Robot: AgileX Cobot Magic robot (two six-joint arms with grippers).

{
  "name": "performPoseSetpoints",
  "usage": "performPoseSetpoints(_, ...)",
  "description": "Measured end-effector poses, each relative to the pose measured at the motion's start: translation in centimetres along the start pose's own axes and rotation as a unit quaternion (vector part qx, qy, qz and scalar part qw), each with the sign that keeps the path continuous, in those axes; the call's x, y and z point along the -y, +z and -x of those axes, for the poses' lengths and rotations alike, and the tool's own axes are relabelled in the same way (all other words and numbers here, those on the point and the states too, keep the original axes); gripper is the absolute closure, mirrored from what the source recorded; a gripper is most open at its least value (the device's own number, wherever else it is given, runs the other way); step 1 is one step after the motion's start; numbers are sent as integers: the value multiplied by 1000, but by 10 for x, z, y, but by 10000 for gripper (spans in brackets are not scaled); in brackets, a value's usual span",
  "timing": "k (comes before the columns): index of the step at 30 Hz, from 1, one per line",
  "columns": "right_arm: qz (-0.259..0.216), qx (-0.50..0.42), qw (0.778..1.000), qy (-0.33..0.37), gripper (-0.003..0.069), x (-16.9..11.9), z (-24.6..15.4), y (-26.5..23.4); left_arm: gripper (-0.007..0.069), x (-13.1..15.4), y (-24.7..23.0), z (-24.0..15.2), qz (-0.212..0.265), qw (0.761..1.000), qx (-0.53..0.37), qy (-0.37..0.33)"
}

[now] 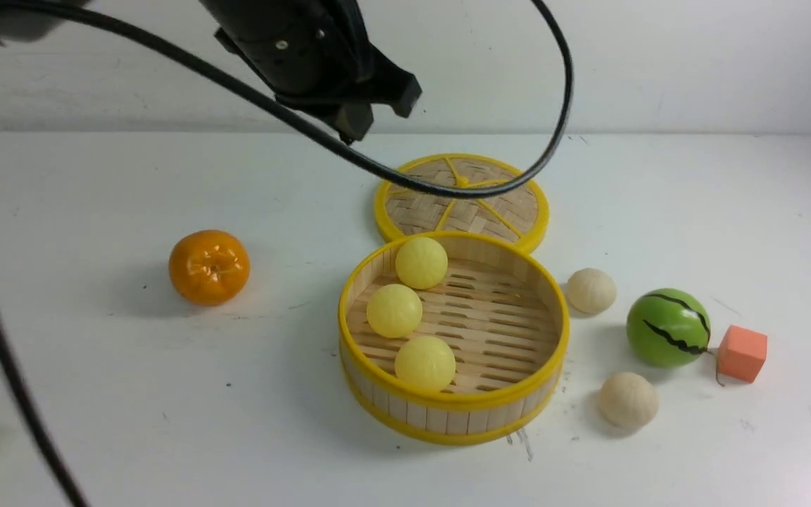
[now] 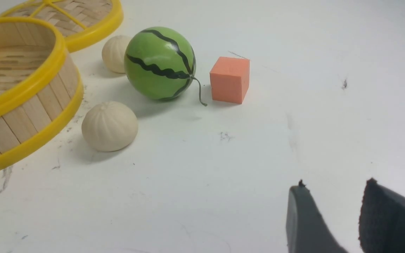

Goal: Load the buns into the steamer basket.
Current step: Use the right arm to grab a steamed stuffed bun

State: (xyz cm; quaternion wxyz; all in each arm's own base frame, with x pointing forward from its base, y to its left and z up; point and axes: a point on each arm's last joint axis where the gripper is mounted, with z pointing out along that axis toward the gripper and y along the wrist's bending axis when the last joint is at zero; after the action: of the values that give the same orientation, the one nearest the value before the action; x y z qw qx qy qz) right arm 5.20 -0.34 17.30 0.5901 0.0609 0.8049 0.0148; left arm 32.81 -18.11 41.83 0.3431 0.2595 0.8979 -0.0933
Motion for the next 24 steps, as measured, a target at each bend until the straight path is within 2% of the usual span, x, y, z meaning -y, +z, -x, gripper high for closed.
performPoseSetpoints(4,0,0,1000,0,419,0,0,0,638,4,-56,-39,2,998,59,-32)
performPoseSetpoints(8,0,0,1000,0,419,0,0,0,638,9,-88,-110,-3,990,128,-60)
performPoseSetpoints(14,0,0,1000,0,419,0,0,0,638,16,-85,-227,-19,971,218,-92)
performPoseSetpoints(15,0,0,1000,0,419,0,0,0,638,16,-85,-226,-19,970,223,-93)
performPoseSetpoints(17,0,0,1000,0,419,0,0,0,638,18,-76,-269,-25,958,262,-112)
performPoseSetpoints(24,0,0,1000,0,419,0,0,0,638,19,-66,-324,-31,936,324,-135)
